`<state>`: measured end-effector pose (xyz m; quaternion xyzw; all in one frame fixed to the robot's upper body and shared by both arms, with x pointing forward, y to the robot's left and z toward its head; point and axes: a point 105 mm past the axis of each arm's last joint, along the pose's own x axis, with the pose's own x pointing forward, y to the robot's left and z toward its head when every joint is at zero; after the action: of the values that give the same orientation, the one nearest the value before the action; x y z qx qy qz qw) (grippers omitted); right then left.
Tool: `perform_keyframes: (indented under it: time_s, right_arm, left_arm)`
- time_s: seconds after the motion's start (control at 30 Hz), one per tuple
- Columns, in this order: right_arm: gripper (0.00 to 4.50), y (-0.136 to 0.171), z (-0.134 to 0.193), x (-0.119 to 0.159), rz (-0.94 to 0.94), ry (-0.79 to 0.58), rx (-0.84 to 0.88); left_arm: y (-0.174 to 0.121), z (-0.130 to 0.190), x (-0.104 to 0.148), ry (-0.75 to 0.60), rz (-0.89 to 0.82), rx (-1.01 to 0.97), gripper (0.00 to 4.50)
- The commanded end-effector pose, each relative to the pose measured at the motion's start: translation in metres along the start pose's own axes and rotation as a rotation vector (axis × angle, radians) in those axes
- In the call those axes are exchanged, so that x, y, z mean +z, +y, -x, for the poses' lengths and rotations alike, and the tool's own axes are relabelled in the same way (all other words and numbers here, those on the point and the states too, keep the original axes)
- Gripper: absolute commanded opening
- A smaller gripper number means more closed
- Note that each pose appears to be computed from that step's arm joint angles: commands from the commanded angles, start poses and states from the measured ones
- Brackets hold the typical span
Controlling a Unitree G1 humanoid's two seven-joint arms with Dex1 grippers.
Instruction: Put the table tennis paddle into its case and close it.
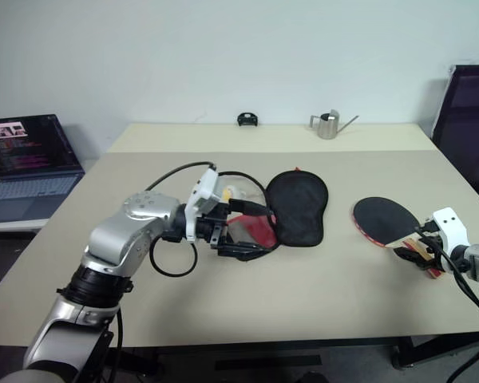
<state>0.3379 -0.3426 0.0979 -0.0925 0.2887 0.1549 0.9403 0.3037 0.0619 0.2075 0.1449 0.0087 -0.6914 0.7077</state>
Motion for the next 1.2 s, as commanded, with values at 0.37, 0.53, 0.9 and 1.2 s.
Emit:
perform_keyframes:
  time_s: [0.37,0.53,0.9,1.2]
  right_arm:
    - [3.16,-0.005,-0.008,-0.003,-0.027,0.002,0.009]
    - [1.47,-0.006,-0.008,-0.002,-0.032,-0.023,-0.029]
    - [1.11,0.0,0.012,0.038,-0.003,-0.178,-0.107]
    - [1.11,0.063,0.023,0.114,0.067,-0.326,-0.047]
  left_arm:
    - [0.0,0.012,0.006,0.005,-0.044,0.045,4.5]
    - [0.003,0.019,0.004,0.009,-0.032,0.083,4.5]
    - [0.013,0.056,-0.006,0.04,-0.008,0.256,4.5]
    - [0.017,0.074,-0.005,0.021,-0.033,0.359,4.5]
